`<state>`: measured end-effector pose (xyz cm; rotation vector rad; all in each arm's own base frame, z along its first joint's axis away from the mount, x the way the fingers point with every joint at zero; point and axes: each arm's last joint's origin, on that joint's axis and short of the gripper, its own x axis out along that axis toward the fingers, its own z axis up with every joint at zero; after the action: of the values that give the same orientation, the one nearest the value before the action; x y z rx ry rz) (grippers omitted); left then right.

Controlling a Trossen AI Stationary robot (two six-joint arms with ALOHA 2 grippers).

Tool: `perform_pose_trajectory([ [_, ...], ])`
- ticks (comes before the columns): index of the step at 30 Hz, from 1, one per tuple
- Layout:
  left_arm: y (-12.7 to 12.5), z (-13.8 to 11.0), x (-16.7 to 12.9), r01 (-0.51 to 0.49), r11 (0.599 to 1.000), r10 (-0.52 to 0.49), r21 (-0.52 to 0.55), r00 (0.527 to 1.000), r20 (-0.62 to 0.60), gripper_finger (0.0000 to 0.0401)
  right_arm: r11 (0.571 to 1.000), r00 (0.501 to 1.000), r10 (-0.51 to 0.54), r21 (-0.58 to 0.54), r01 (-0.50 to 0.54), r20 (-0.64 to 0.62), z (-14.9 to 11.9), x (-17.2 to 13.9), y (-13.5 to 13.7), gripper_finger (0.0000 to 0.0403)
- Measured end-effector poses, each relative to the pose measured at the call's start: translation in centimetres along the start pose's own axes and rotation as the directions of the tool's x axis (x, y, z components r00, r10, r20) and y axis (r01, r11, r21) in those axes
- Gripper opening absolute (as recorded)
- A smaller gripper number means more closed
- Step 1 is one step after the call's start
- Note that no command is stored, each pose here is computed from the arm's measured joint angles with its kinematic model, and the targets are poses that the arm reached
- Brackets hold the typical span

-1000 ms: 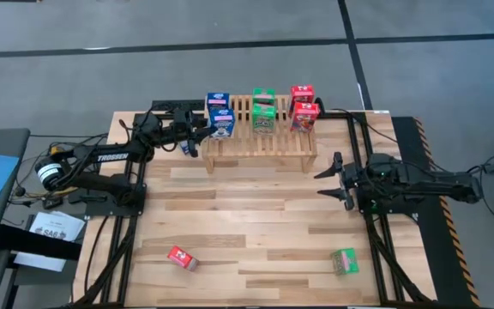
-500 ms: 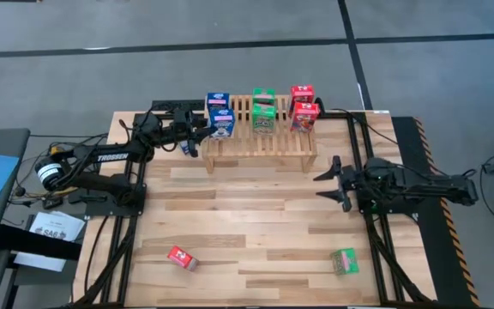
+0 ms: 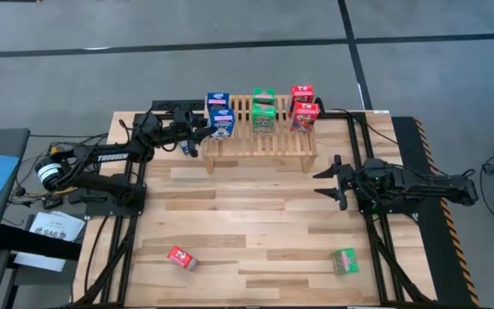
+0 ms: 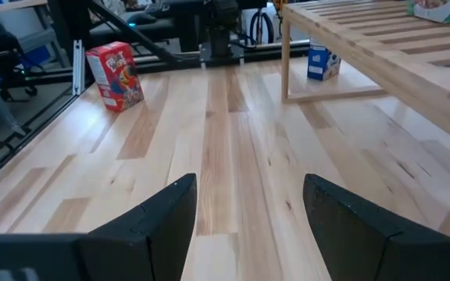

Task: Stack cereal on shelf
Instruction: Put the bottom blue cereal box on the shelf aligned with the other blue cereal box

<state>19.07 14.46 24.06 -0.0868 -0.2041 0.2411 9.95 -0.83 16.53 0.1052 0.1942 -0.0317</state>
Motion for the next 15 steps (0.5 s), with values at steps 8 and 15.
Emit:
perform_pose_trajectory([
  [8, 0.00, -0.01, 0.00, 0.000, 1.000, 0.000, 0.016, 1.000, 0.000, 0.0135, 1.000, 1.000, 0.000, 0.000, 0.000, -0.005, -0.03, -0.01, 0.00, 0.0261],
  [15, 0.00, -0.01, -0.01, -0.001, 1.000, 0.001, 0.027, 1.000, 0.000, 0.0135, 1.000, 1.000, 0.000, 0.001, 0.000, -0.007, -0.05, -0.01, 0.00, 0.0261],
])
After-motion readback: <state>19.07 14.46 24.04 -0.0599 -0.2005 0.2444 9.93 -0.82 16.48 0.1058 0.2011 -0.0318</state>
